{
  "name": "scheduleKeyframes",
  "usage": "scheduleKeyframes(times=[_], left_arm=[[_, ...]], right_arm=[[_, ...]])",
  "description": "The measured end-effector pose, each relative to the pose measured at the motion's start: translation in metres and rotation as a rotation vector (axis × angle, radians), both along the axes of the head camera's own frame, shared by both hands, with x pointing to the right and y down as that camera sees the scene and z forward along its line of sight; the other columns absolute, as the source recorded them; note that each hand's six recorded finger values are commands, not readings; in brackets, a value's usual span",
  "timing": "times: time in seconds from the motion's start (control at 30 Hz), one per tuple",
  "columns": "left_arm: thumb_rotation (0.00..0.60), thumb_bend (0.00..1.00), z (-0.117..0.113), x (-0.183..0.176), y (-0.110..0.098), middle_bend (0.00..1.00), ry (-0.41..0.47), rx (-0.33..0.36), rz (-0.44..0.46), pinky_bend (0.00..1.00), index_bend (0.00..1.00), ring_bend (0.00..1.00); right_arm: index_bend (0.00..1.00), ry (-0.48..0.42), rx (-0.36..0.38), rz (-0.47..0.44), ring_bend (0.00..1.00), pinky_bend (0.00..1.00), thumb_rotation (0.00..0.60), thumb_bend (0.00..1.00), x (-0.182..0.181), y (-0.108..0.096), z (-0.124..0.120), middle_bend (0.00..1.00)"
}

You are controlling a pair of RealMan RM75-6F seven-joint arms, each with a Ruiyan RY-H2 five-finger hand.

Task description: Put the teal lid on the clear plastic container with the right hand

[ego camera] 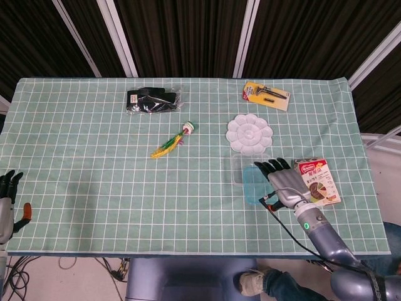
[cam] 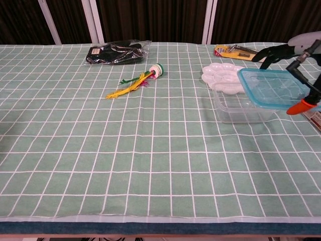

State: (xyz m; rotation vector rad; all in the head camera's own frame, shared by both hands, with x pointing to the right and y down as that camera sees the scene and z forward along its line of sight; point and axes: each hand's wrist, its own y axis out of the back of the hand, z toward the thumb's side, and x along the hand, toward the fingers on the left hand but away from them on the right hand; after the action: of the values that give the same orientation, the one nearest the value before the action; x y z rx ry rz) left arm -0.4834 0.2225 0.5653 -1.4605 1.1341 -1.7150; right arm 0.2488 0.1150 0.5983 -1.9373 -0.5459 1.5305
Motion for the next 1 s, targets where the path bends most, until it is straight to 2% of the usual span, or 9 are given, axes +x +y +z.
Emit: scheduleKeyframes(times=[0.13, 0.4, 0.67, 1.0], left_arm=[[0.600, 0.53, 0.001, 0.000, -0.001, 0.00, 0.001, -0.003, -0.002, 0.00, 0.07, 0.00], [0.600, 0.53, 0.001, -0.002, -0.001, 0.00, 0.003, -0.007, -0.010, 0.00, 0.07, 0.00], [0.600, 0.52, 0.000, -0.004, -0.001, 0.00, 0.002, -0.009, -0.016, 0.00, 0.07, 0.00], [0.600, 0.53, 0.001, -0.004, -0.001, 0.00, -0.001, -0.013, -0.017, 0.00, 0.07, 0.00]], right_arm=[[0.00, 0.048, -0.013, -0.005, 0.09, 0.00, 0.600, 0.24, -0.009, -0.023, 0.016, 0.43], [0.00, 0.096, -0.018, -0.001, 0.09, 0.00, 0.600, 0.24, -0.036, -0.051, 0.049, 0.43], [0.00, 0.115, -0.007, -0.006, 0.09, 0.00, 0.600, 0.24, -0.044, -0.055, 0.068, 0.43], [0.00, 0.118, -0.021, -0.011, 0.09, 0.00, 0.600, 0.24, -0.046, -0.053, 0.074, 0.43]])
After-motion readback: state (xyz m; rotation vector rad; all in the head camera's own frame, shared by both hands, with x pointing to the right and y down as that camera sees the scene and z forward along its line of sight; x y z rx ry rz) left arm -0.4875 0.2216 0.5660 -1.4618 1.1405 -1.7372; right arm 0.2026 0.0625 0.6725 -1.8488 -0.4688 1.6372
